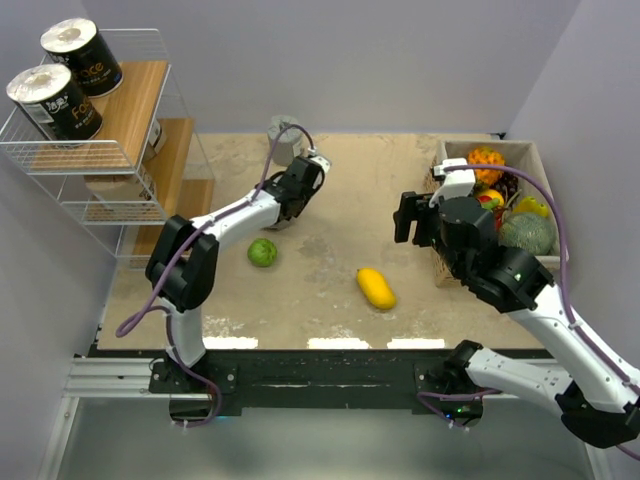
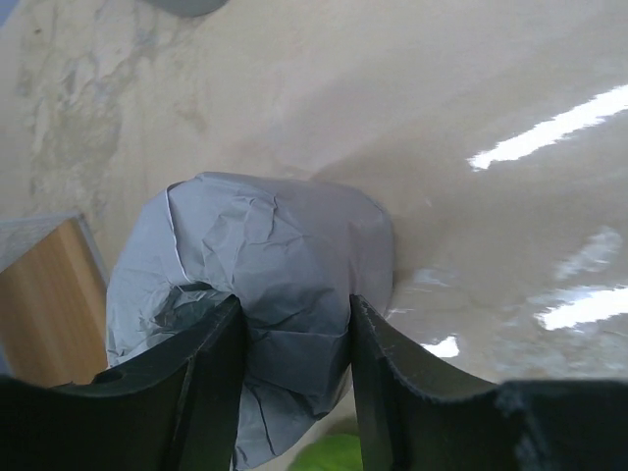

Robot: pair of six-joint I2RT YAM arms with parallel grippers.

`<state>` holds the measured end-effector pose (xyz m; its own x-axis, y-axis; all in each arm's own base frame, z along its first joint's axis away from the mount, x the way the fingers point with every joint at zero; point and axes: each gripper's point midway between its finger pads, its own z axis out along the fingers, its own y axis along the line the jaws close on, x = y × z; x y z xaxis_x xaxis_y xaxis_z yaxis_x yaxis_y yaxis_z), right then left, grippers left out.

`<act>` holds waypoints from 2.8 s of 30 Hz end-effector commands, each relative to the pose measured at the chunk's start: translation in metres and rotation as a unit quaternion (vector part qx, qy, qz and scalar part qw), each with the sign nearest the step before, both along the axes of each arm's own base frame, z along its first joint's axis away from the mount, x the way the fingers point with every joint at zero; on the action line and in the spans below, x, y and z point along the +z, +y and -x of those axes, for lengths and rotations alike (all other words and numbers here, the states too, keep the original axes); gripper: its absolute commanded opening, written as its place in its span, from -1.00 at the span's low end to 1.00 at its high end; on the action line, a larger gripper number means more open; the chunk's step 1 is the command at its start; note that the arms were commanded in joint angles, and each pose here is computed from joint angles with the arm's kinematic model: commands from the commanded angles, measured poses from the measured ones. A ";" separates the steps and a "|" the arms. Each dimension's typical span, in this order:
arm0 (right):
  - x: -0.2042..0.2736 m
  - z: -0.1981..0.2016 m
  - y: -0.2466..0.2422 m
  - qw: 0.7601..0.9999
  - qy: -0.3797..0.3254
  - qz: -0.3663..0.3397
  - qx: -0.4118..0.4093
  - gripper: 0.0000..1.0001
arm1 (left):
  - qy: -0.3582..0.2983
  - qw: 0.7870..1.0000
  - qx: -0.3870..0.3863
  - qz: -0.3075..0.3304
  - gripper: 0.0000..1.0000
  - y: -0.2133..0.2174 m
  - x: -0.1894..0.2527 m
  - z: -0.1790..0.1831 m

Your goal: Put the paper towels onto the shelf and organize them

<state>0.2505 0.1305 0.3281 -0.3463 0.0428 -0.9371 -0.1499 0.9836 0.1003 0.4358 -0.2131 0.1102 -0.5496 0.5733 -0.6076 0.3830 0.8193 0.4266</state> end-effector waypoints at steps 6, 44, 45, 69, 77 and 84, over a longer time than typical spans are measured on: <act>0.029 -0.001 0.004 0.999 -0.024 -0.019 0.010 0.55 | -0.094 0.982 0.145 -0.082 -0.06 0.117 0.060 -0.031; 0.051 0.023 -0.022 0.998 -0.051 -0.039 0.004 0.56 | -0.072 0.939 0.254 -0.218 0.19 0.235 0.029 -0.044; 0.049 0.023 -0.023 0.998 -0.050 -0.038 0.003 0.56 | -0.075 0.940 0.253 -0.214 0.21 0.233 0.033 -0.044; 0.041 0.022 -0.022 0.998 -0.049 -0.031 0.006 0.57 | -0.082 0.975 0.157 -0.133 0.15 0.161 0.046 -0.029; 0.038 0.022 -0.023 0.998 -0.050 -0.026 0.005 0.58 | -0.047 0.969 0.177 -0.169 -0.14 0.178 0.018 -0.017; 0.037 0.020 -0.023 0.998 -0.051 -0.021 0.002 0.58 | -0.036 0.957 0.203 -0.203 -0.22 0.202 0.014 -0.021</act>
<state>0.2286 0.1099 0.3571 -0.2854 0.0728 -0.9556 -0.1717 0.9771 0.1257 0.4527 -0.0313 0.1204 -0.7140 0.5520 -0.4307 0.0832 0.6777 0.7306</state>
